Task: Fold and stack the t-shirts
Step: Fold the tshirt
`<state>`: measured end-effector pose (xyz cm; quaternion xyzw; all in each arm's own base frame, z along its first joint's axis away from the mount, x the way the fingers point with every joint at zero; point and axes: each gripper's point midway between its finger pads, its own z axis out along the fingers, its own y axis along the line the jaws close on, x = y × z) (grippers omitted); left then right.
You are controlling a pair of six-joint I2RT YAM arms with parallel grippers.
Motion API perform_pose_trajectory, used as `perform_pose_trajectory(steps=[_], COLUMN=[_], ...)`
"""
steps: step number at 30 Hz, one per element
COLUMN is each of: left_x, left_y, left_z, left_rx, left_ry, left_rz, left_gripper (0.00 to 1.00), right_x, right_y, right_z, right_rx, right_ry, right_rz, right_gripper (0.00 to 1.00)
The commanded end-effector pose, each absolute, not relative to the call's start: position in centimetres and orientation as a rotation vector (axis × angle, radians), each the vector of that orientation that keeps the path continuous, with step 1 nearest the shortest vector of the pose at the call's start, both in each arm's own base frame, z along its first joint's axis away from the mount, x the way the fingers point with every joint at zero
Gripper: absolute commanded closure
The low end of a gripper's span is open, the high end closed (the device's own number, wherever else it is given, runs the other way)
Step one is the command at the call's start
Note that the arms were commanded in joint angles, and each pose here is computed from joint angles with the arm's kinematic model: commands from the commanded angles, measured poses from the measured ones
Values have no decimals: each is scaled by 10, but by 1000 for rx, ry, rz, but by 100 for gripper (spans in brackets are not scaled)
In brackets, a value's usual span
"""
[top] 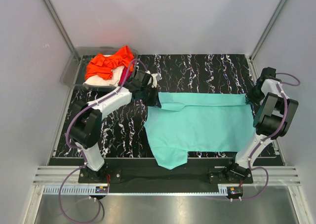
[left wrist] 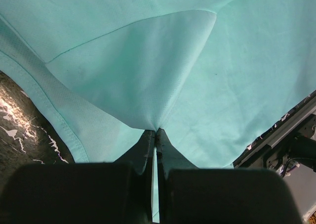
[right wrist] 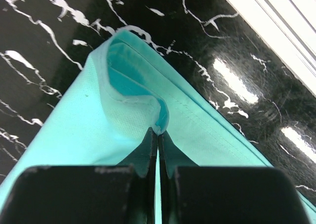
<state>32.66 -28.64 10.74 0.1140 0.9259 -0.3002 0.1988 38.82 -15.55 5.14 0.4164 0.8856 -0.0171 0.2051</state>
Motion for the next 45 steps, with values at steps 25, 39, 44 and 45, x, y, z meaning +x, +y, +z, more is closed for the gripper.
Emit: perform_pose_trajectory(steps=[25, 39, 44, 45], left_x=[312, 306, 342, 352], left_y=[-283, -268, -256, -255], left_z=[97, 143, 166, 153], left_rx=[372, 453, 373, 355], left_ry=[2615, 2505, 2446, 2476], left_rz=[-880, -884, -852, -843], left_gripper=[99, 62, 60, 61], right_x=[369, 369, 406, 412], right_y=[-161, -170, -152, -146], right_z=[54, 99, 122, 116], right_rx=[1215, 1130, 1093, 1095], right_ry=[2475, 2437, 2359, 2374], right_rz=[-166, -226, -11, 30], right_gripper=[89, 56, 49, 49])
